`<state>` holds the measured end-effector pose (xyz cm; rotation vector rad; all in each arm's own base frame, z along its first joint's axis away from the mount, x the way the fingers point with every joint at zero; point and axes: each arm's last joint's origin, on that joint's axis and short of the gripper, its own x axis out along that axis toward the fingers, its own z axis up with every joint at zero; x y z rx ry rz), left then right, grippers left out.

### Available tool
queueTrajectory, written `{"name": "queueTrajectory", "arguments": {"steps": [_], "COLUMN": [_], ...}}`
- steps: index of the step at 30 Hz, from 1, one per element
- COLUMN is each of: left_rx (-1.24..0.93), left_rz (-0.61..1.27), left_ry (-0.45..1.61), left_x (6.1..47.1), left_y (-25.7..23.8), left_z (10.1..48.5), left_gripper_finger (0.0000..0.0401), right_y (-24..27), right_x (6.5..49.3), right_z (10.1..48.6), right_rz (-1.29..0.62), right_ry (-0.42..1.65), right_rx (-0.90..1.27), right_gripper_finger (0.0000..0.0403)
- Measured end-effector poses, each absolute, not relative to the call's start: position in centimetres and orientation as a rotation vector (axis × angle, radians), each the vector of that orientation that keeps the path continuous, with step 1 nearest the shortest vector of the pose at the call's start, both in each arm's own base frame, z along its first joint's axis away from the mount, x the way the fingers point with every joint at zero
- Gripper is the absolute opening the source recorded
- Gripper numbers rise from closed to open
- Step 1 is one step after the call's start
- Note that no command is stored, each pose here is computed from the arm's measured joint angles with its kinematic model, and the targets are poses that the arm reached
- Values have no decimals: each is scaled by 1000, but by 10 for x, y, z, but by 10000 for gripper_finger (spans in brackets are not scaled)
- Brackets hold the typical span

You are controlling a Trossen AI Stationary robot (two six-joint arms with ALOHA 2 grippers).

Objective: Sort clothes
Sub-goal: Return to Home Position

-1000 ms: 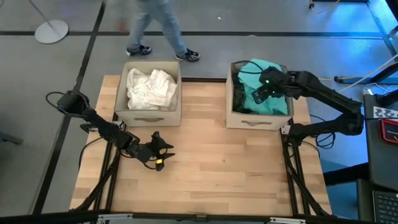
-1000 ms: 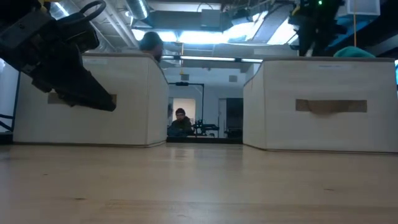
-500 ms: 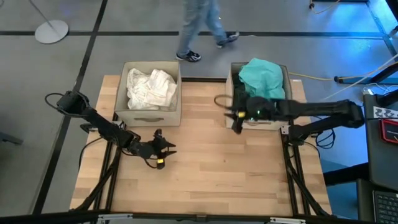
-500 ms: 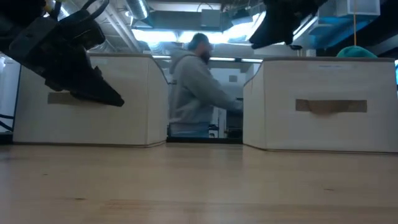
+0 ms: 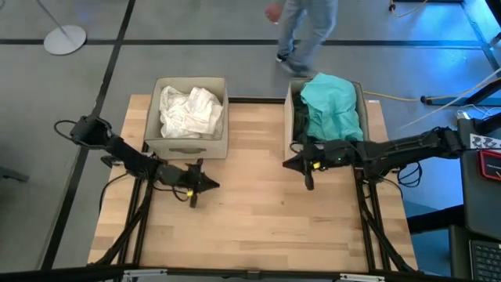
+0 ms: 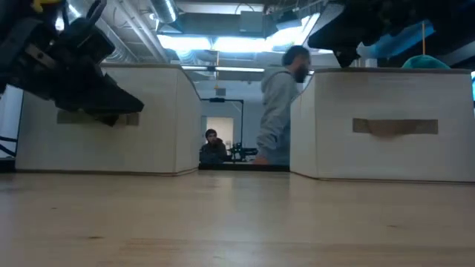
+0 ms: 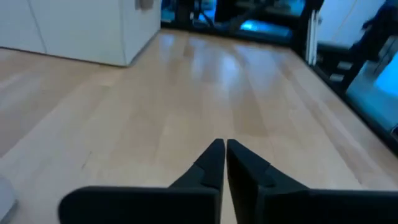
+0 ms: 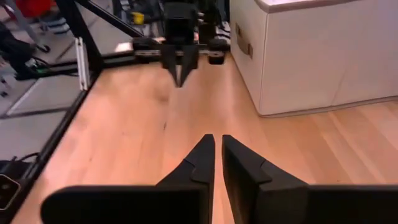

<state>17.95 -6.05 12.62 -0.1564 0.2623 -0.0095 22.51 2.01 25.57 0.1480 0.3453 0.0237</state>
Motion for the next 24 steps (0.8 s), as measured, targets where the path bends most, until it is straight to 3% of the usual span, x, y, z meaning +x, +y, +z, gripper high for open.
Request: {"name": "queueTrajectory", "arguments": {"steps": [9,15,24], "left_rx": [-171,-170,-184], "left_rz": [-34,25,56], "left_ry": [157,229,177], "left_x": [162,152,138], "left_y": [-30,-19,-12], "left_z": [131,133,147], "left_gripper_finger": [6,7,7], "right_y": [20,19,17], "right_x": [201,188,170], "right_z": [258,257,241], "right_rz": [39,46,40], "right_ry": [295,261,154], "right_rx": [185,183,190], "right_gripper_finger": [29,28,28]}}
